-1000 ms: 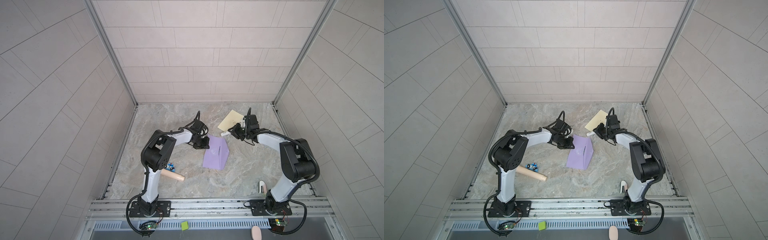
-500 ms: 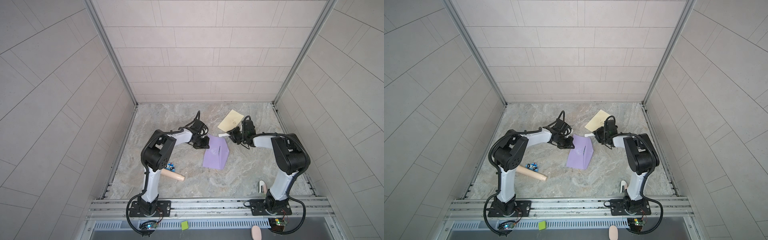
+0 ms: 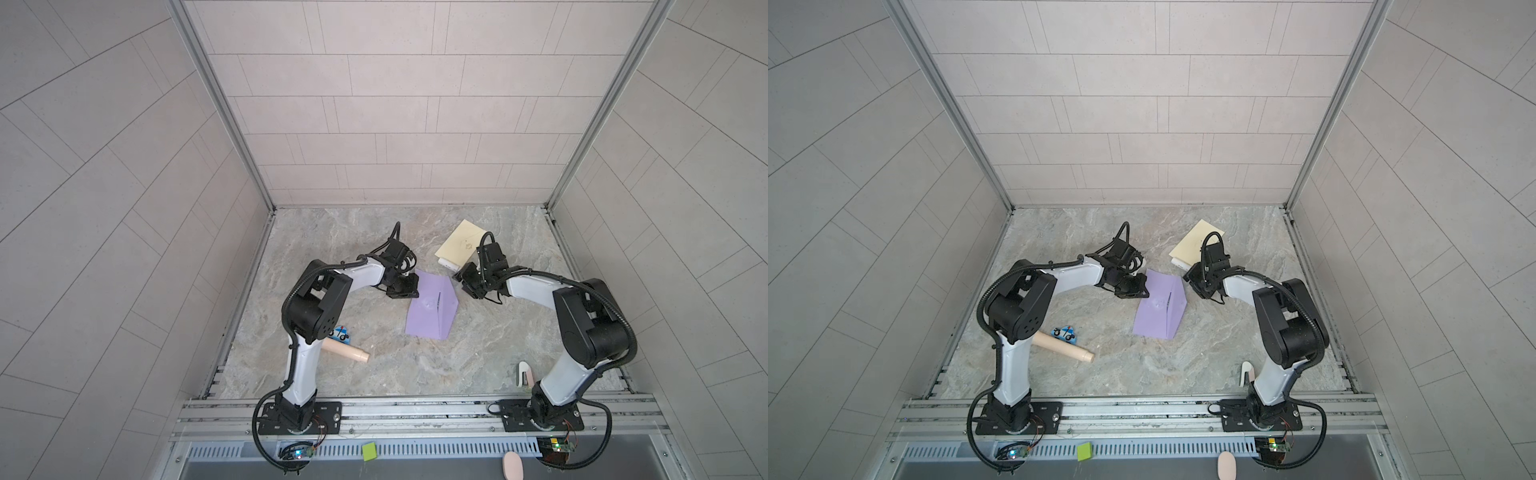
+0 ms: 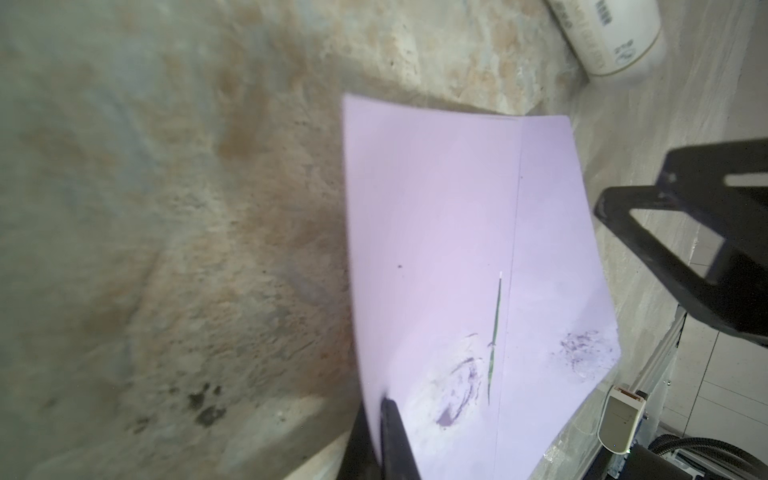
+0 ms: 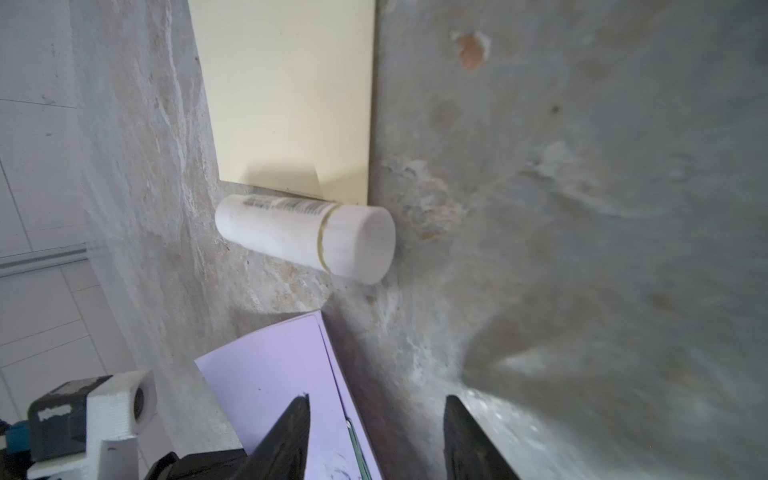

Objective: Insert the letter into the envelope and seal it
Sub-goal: 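Lift the glue stick and set it beside the cream envelope with right, then fold the purple envelope flap down and press it with the right gripper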

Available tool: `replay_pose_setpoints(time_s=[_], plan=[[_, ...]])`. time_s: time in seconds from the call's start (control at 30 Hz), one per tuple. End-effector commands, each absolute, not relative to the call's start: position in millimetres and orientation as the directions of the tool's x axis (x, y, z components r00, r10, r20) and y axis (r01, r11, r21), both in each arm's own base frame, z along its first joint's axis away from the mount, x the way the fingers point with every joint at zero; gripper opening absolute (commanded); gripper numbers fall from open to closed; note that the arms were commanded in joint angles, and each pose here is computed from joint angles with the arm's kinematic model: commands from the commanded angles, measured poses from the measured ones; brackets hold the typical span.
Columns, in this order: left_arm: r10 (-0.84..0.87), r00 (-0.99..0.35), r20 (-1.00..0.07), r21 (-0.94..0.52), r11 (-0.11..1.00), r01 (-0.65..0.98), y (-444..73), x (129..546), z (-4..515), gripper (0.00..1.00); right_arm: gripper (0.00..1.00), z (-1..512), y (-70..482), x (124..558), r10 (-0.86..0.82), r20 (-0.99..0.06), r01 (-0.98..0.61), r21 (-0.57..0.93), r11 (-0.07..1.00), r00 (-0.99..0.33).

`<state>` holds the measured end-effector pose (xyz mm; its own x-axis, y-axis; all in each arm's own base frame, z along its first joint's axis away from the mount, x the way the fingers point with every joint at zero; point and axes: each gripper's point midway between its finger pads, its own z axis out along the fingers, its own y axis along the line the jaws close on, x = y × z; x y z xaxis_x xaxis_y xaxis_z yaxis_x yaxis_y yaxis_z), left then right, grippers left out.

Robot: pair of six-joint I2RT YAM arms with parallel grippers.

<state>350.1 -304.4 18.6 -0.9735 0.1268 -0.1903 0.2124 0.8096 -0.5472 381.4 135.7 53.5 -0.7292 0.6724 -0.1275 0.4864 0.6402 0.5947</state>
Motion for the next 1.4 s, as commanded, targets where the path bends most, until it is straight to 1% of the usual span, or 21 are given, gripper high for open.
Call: replay_pose_setpoints(time_s=[0.0, 0.03, 0.1, 0.13, 0.2, 0.33, 0.47, 0.53, 0.77, 1.03, 1.2, 1.37], plan=[[0.116, -0.973, -0.201, -0.521, 0.828, 0.207, -300, 353, 22, 0.00, 0.41, 51, 120, 351, 0.595, -0.167, 0.463, 0.479, 0.746, -0.786], [0.116, -0.973, -0.198, -0.523, 0.828, 0.205, -300, 352, 21, 0.00, 0.31, 49, 120, 345, 0.583, -0.159, 0.460, 0.467, 0.755, -0.797], [0.117, -0.973, -0.197, -0.524, 0.827, 0.205, -300, 352, 21, 0.00, 0.17, 44, 120, 336, 0.559, -0.146, 0.447, 0.453, 0.771, -0.816], [0.116, -0.974, -0.197, -0.524, 0.827, 0.204, -300, 353, 21, 0.00, 0.13, 41, 122, 331, 0.545, -0.138, 0.437, 0.451, 0.778, -0.827], [0.117, -0.973, -0.198, -0.524, 0.826, 0.206, -301, 352, 21, 0.00, 0.10, 39, 132, 325, 0.516, -0.127, 0.407, 0.469, 0.784, -0.847], [0.116, -0.972, -0.204, -0.524, 0.826, 0.208, -300, 352, 22, 0.00, 0.09, 39, 168, 321, 0.426, -0.118, 0.308, 0.525, 0.794, -0.897], [0.115, -0.973, -0.201, -0.526, 0.825, 0.206, -301, 351, 22, 0.00, 0.08, 47, 206, 322, 0.340, -0.151, 0.205, 0.554, 0.807, -0.928], [0.117, -0.973, -0.200, -0.526, 0.825, 0.207, -301, 351, 21, 0.00, 0.08, 47, 214, 323, 0.328, -0.152, 0.199, 0.543, 0.816, -0.932], [0.121, -0.970, -0.211, -0.524, 0.824, 0.216, -301, 351, 24, 0.00, 0.08, 26, 242, 333, 0.285, -0.092, 0.197, 0.523, 0.829, -0.954], [0.128, -0.967, -0.219, -0.518, 0.824, 0.227, -301, 350, 26, 0.00, 0.07, 2, 242, 325, 0.263, -0.041, 0.221, 0.426, 0.877, -0.964], [0.127, -0.968, -0.217, -0.516, 0.827, 0.224, -300, 350, 26, 0.00, 0.06, -15, 233, 306, 0.245, 0.022, 0.238, 0.336, 0.911, -0.969], [0.122, -0.968, -0.220, -0.504, 0.835, 0.220, -297, 351, 25, 0.00, 0.06, -19, 225, 284, 0.169, 0.074, 0.184, 0.284, 0.941, -0.983]])
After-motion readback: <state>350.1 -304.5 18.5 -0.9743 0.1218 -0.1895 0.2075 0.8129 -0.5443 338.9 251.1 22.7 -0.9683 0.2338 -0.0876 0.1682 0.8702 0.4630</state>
